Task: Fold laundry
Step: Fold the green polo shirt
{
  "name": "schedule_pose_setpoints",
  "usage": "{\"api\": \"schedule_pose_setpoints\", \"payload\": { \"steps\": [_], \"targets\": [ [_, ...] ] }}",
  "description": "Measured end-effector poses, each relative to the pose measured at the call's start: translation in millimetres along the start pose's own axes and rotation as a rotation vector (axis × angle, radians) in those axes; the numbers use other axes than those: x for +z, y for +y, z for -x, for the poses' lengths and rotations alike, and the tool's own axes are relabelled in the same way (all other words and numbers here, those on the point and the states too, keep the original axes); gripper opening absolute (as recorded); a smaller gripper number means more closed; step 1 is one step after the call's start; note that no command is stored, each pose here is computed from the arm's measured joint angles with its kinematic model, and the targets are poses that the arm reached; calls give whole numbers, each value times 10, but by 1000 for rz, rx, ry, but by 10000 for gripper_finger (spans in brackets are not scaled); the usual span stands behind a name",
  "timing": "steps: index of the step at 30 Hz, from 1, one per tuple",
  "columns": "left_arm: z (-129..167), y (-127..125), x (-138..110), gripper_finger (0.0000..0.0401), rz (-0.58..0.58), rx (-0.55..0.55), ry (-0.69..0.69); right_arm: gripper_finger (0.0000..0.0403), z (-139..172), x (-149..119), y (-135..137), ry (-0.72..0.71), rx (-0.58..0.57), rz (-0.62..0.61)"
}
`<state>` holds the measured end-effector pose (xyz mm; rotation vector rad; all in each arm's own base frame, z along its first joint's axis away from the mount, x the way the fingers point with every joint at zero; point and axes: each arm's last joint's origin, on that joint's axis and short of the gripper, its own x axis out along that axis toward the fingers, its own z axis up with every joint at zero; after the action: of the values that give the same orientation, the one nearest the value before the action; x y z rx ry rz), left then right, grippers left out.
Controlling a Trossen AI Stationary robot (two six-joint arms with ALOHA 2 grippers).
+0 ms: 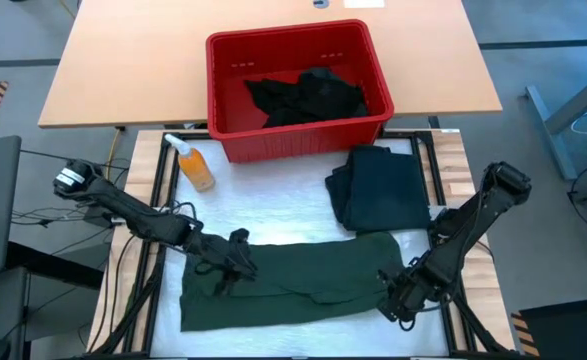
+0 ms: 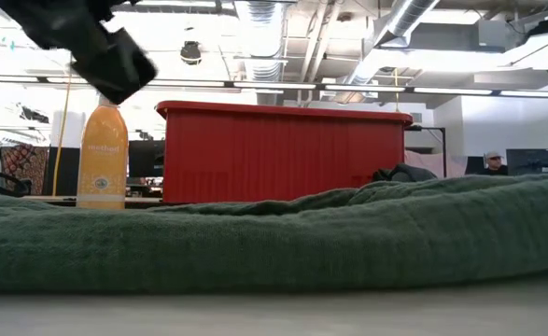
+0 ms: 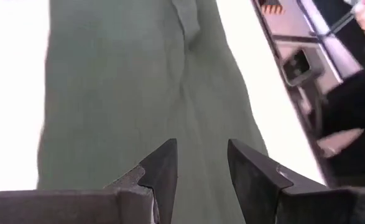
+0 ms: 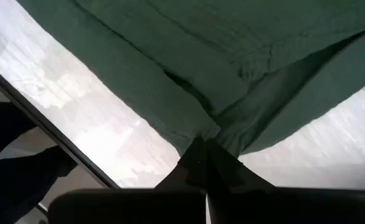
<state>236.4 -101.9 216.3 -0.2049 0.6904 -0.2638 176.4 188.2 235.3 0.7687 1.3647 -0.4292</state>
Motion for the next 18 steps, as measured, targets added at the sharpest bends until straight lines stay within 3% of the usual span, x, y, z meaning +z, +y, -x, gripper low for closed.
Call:
{"api": "schedule_pose_setpoints", "payload": {
  "steps": [4,9,18],
  "targets": [
    [-180,85,24,130,-104,33,-38,14,-40,12,13,1,-13,-4],
    [-579,75,74,135,-293,-39,-143,14,-60,22,17,0,-22,-8],
    [-1259,68,501,169,-493,-74,-168,14,-61,51,-3,-24,-42,-28]
  ]
}}
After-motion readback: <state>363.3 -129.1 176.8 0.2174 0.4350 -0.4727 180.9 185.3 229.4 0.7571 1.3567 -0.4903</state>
